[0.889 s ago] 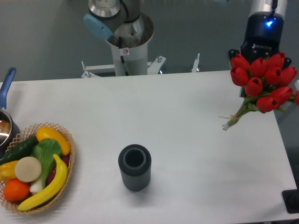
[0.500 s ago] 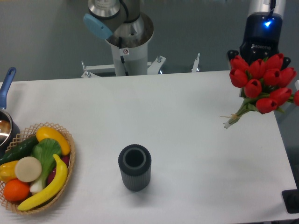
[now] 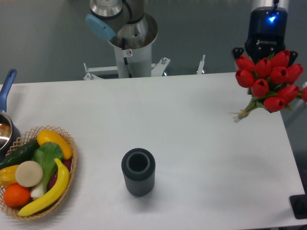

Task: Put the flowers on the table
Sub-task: 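Hold the red tulip bunch in the gripper and lift it slightly, then swing the held tulips over the table and lower them onto it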

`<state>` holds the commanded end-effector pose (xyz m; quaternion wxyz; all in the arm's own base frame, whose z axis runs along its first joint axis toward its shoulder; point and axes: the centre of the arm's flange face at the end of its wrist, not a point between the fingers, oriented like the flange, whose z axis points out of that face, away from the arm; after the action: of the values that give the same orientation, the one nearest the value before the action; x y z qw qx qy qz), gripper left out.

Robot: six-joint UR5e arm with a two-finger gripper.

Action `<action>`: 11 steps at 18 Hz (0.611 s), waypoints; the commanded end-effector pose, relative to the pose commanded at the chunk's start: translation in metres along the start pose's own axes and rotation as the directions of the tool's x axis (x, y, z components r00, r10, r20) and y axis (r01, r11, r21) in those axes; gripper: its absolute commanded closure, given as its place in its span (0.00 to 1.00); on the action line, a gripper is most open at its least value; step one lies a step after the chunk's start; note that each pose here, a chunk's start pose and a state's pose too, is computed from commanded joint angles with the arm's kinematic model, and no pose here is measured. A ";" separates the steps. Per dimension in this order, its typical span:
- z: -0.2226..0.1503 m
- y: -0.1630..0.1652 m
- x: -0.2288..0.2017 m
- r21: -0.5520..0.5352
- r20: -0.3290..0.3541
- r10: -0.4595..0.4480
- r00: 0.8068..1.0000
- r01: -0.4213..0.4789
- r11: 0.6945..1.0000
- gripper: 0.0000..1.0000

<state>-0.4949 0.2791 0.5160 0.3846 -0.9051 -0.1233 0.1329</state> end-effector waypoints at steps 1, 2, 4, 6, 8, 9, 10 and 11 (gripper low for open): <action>0.002 0.001 0.005 -0.022 0.008 0.008 1.000 -0.007 1.000 0.59; 0.003 0.003 0.009 -0.057 0.025 0.015 1.000 -0.013 0.998 0.59; 0.008 0.001 0.017 -0.130 0.061 0.043 0.997 -0.035 0.991 0.59; 0.019 0.000 0.027 -0.193 0.076 0.073 0.994 -0.057 0.980 0.59; 0.028 0.000 0.036 -0.264 0.082 0.144 0.986 -0.118 0.957 0.59; 0.037 0.002 0.040 -0.304 0.072 0.179 0.981 -0.150 0.941 0.59; 0.047 0.004 0.044 -0.342 0.061 0.205 0.977 -0.172 0.924 0.59; 0.057 0.005 0.054 -0.378 0.044 0.228 0.973 -0.195 0.905 0.59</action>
<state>-0.4634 0.3313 0.4662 0.1840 -0.9628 -0.0638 0.1874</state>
